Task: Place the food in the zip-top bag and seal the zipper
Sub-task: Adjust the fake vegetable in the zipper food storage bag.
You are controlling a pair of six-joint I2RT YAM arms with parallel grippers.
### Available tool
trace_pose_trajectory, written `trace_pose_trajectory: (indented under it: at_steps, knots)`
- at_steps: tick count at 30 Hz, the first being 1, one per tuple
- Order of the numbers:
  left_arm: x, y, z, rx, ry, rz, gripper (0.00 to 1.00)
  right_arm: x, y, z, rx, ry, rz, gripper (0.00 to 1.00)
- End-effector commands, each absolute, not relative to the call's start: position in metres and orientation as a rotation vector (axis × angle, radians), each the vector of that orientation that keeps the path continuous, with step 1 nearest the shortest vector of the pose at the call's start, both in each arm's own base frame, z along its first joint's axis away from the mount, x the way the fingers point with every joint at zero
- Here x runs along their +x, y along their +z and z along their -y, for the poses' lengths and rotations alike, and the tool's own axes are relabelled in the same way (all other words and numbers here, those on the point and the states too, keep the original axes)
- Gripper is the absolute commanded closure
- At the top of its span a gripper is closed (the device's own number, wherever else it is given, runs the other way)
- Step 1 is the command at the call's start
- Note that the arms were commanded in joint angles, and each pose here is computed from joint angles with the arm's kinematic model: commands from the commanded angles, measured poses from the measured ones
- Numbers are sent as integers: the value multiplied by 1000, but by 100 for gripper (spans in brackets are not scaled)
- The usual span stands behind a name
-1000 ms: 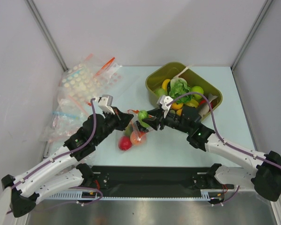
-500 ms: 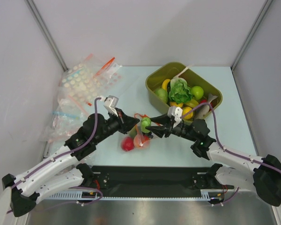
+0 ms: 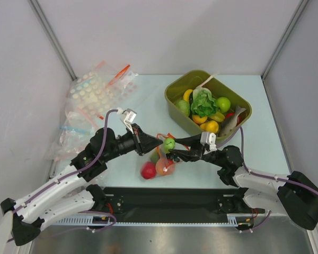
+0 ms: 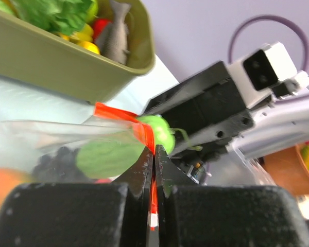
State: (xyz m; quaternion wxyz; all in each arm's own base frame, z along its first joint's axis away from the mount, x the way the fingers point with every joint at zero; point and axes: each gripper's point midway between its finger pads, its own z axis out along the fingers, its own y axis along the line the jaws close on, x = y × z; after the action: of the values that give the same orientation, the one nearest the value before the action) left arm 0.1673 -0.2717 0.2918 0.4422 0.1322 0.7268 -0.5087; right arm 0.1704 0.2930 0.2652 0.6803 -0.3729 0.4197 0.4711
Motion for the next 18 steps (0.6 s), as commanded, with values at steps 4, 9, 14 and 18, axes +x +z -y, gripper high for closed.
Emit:
trace_pose_trajectory:
  at_steps: [4,9,14,18]
  knots:
    - [140,358,283,447,-1469,-1649,98,149,321,-280,-808,1028,-641,100]
    - [132,375,275,456,-1483,-1589,98,152,313,-288,-857,1024,-653,100]
    - [125,391,260,438,-1458,-1530,97,157,299,-305,-926,1023,-708,100]
    - [127,391,254,417,-1431,-1523,97,156,293,-313,-965,1004,-713,100]
